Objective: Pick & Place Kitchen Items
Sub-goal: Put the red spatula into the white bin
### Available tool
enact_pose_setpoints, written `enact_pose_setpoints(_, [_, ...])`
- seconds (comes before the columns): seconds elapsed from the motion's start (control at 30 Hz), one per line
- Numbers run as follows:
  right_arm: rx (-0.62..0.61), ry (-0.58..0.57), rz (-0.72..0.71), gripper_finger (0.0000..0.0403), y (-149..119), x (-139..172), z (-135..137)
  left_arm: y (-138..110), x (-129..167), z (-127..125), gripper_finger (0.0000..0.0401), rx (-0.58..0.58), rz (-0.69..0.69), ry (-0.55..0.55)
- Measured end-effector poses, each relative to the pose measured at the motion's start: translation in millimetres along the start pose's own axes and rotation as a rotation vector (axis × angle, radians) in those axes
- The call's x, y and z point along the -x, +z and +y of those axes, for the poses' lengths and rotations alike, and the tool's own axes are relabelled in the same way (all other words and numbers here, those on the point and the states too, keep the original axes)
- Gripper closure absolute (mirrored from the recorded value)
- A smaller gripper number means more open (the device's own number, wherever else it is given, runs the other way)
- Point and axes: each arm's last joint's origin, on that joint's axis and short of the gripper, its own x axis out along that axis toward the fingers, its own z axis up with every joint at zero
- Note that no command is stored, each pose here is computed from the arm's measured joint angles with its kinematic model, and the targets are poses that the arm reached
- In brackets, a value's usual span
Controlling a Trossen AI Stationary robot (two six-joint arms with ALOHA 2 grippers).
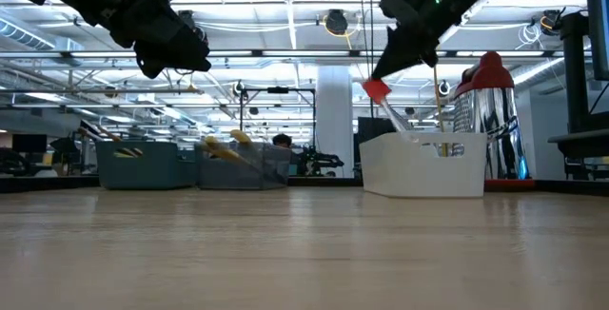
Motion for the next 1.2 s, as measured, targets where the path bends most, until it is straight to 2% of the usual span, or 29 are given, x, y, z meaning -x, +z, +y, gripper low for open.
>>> enact_pose_setpoints(0.1, [0.002,-0.040,0.049,0.0403,-3,-1,-10,0,0,0,0.0261,0.003,-0.001,0.000])
enact_pose_setpoints(0.43, [0.000,-0.113,0.062,0.0403,-7,-8,-34,0,0,0,0.0261,0.006,-0.006,0.014])
enact_pose_setpoints(0.67, [-0.017,-0.135,0.069,0.0403,-33,-22,-43,0,0,1,0.0261,0.010,-0.010,0.025])
enact_pose_setpoints(0.83, [-0.030,-0.196,-0.045,0.0403,-50,-32,-49,0,0,1,0.0261,0.014,-0.010,0.025])
enact_pose_setpoints(1.0, [-0.019,-0.185,-0.143,0.0403,-66,-38,-52,0,0,1,0.0261,0.036,-0.011,0.026])
enact_pose_setpoints(1.2, [-0.040,-0.200,-0.103,0.0403,-88,-41,-58,1,0,1,0.0261,0.036,-0.018,0.042])
